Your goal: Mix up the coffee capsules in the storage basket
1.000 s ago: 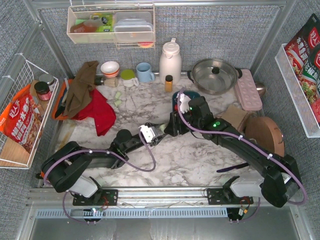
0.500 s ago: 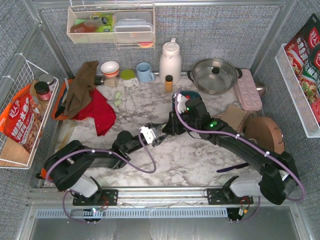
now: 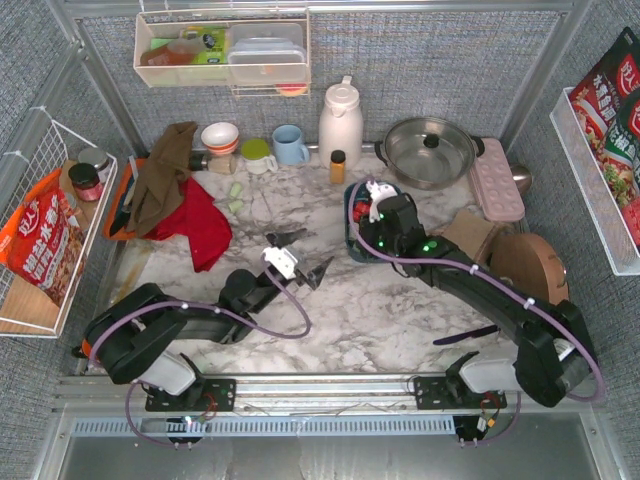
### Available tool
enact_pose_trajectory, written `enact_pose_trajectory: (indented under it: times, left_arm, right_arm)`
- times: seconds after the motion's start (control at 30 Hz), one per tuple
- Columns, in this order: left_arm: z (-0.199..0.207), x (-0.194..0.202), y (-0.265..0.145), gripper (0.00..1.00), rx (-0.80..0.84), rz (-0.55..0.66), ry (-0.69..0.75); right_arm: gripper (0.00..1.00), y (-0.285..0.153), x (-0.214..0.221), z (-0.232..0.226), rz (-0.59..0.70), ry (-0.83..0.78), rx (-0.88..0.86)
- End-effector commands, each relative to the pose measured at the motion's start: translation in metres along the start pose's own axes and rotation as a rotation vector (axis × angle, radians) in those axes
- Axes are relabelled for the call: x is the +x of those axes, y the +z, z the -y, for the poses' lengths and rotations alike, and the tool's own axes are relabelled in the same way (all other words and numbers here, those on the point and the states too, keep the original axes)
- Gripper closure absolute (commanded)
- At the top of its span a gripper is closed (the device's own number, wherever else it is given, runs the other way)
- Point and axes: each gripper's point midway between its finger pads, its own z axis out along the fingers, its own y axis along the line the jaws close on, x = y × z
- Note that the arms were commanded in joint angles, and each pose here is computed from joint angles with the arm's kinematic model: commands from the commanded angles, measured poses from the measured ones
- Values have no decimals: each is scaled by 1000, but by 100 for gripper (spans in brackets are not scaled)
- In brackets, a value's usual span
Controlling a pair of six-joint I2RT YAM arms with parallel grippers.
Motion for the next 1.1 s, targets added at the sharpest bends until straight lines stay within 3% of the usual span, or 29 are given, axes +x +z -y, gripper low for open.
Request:
enact_pose_trajectory:
  times: [0.0,0.17,0.27,0.37,0.43,0.6,0.67,0.83,1.07]
  left_arm:
    - [-52,-4,-10,1,-311,-15,-90]
    - [-89,26,-21,1,-569,-239,-135]
    - [-101,33,-26,1,-643,-304,-108]
    - [-112,39,-34,1,-726,-353,-91]
    - [-120,43,-40,1,-779,-380,-92]
    - [-138,57,-49,1,-863,-473,-153]
    - [-147,63,-52,1,-894,-508,-186]
    - [-175,83,-59,1,-954,-596,-302]
    - [-221,119,-69,1,-1029,-760,-336]
  right_arm:
    - [100,7,0,71,-1,-96,293]
    - [100,30,5,86,-28,-107,306]
    - [99,53,11,74,-68,-118,226]
    - [91,73,22,58,-130,-90,137]
    - [82,80,30,55,-151,-72,114]
    - [48,73,34,58,-149,-64,132]
    - [38,66,32,61,-136,-66,147]
    - [33,44,29,67,-80,-73,180]
    - [32,27,25,77,1,-70,223]
